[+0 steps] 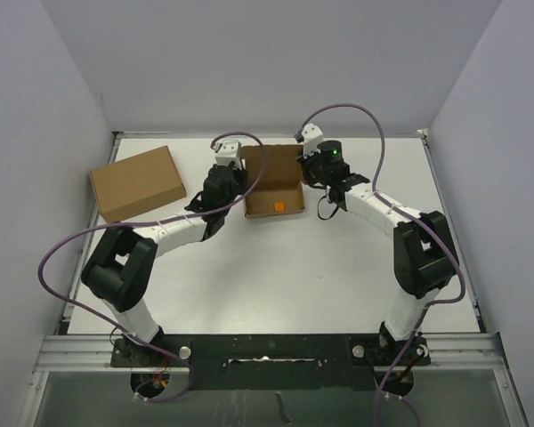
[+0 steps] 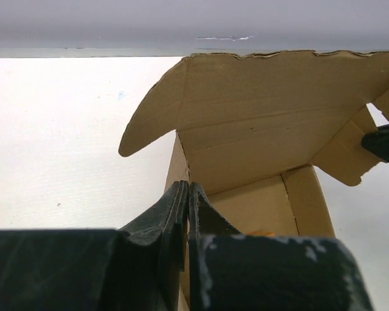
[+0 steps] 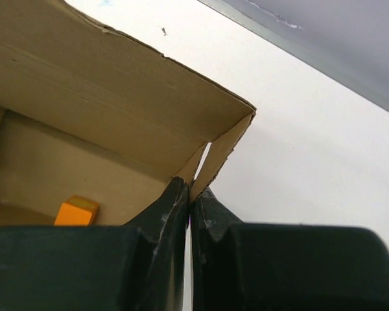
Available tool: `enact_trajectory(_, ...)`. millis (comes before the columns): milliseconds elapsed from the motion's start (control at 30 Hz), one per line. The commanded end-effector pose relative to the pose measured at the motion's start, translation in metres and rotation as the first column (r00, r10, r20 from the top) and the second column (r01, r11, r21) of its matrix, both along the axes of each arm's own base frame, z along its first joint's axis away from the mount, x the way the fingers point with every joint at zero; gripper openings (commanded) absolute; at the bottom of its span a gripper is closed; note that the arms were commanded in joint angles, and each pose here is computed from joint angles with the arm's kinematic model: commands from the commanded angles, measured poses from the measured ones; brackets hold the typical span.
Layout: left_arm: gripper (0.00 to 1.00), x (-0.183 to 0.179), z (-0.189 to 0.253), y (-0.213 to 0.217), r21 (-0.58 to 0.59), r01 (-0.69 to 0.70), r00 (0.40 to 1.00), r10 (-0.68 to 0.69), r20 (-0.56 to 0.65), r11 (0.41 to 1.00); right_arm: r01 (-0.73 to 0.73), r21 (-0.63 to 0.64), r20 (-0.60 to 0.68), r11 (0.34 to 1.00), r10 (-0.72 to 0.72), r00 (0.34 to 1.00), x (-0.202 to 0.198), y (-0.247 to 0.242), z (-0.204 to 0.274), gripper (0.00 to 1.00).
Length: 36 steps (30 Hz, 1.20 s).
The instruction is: Fold the paper box
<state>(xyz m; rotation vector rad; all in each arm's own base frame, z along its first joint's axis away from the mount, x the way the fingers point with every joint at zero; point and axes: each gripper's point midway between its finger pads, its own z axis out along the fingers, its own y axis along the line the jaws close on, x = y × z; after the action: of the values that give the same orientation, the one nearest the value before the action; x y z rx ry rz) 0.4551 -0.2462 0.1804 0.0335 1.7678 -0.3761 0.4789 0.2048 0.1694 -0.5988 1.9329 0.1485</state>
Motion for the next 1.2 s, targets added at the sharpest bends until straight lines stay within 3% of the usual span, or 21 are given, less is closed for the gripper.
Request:
enact_trajectory(0, 0.0, 0.002, 0.026, -0.028, -0.075, 0.098, 0.988, -0.089, 0.125, 0.992, -0.032, 0.108, 0.075, 0.994, 0.024, 0.997, 0.01, 0.032, 0.013, 0.0)
enact_trajectory(333, 0.0, 0.001, -0.001, -0.014, -0.096, 0.1, 0.993, -0.094, 0.067, 0.99, -0.034, 0.18, 0.017, 0.983, 0.031, 0.999, 0.007, 0.048, -0.005, 0.0)
enact_trajectory(1167, 0.0, -0.044, -0.048, 0.0, -0.097, 0.065, 0.998, -0.064, 0.006, 0.993, -0.057, 0.164, 0.008, 0.985, 0.057, 0.998, -0.048, 0.046, -0.031, 0.01)
